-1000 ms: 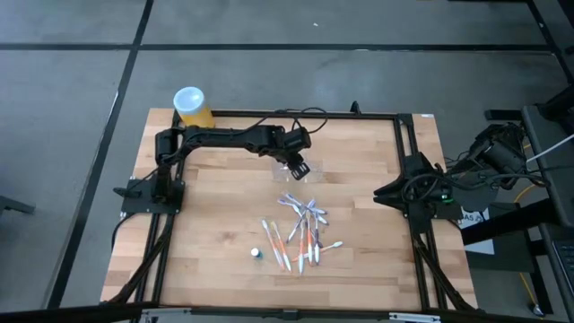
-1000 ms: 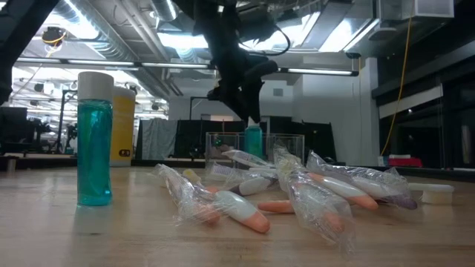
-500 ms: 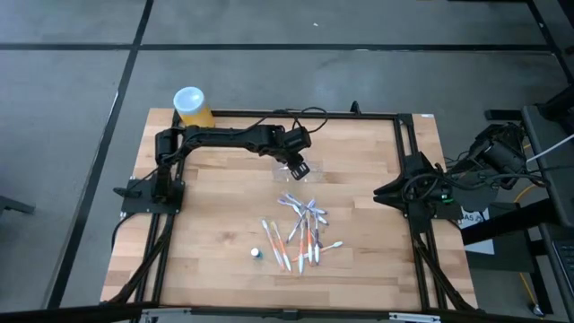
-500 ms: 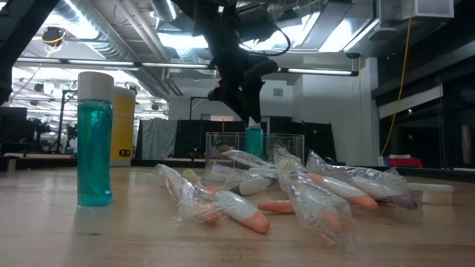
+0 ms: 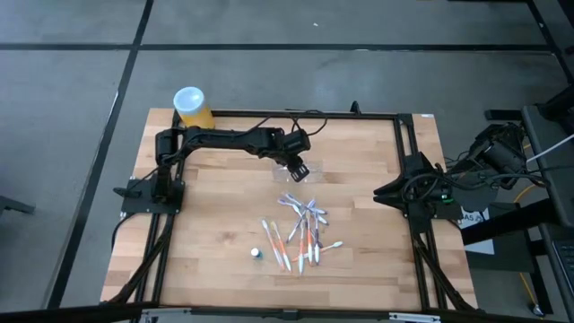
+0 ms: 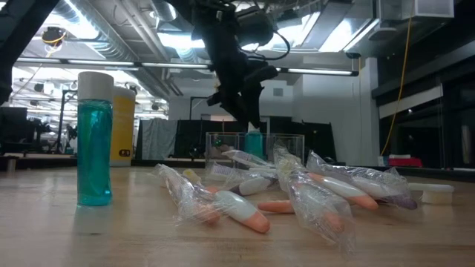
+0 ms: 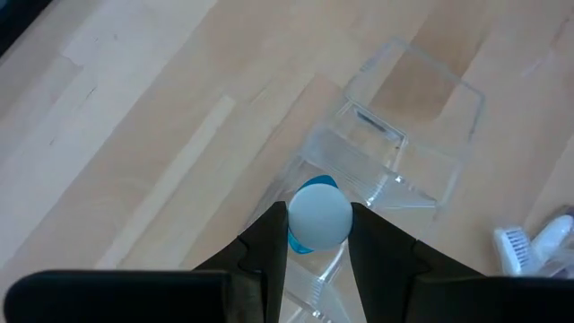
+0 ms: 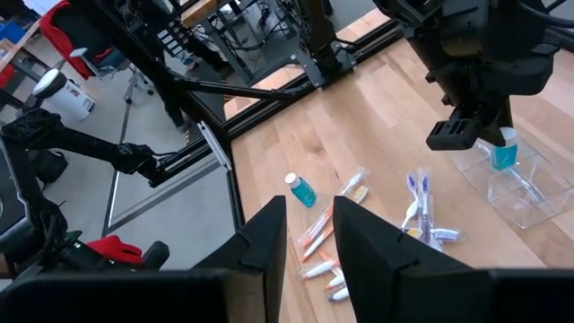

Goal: Pick & Place toothbrushing station
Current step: Put the mouthwash into the transparent organizer

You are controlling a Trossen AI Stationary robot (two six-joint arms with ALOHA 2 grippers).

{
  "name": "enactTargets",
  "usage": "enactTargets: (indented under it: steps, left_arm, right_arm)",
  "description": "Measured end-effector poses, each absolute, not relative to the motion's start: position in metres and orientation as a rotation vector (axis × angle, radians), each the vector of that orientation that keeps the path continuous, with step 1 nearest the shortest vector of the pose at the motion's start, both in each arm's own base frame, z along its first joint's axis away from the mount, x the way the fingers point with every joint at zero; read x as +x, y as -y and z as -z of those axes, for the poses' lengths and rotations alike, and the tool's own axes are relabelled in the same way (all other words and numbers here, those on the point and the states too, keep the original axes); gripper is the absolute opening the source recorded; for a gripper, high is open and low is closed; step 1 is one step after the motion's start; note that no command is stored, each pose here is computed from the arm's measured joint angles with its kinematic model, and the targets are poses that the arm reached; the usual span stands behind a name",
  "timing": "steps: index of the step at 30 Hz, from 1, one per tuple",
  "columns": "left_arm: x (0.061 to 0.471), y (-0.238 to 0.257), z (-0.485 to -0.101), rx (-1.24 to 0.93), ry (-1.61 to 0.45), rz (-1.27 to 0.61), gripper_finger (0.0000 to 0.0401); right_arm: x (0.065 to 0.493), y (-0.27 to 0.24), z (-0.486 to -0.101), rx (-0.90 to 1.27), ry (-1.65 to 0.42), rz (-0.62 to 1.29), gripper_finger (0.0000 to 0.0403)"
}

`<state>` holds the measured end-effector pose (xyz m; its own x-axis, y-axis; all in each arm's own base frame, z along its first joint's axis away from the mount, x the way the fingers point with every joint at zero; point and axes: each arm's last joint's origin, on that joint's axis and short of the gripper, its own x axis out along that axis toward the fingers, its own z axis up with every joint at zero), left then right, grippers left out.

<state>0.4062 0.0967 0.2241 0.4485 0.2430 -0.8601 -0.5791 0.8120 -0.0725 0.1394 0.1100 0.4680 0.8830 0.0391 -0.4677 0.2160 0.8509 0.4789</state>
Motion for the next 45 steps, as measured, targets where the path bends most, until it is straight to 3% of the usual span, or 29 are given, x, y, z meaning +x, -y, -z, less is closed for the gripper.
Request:
enactTargets:
  steps: [28,45]
  left_arm:
    - [0.4072,-0.0971,-0.2196,-0.344,-1.004,-0.505,0.01]
    - [0.41,-0.0969,-0.2214,-0.353,-0.978,-0.471,0.0122]
  right_arm:
    - [0.1394,-0.11,-0.468,0.55,-0.485,0.097,0.0098]
    - [0.1393,-0.1102,-0.4679,0.547,-0.491,0.09,0.0098]
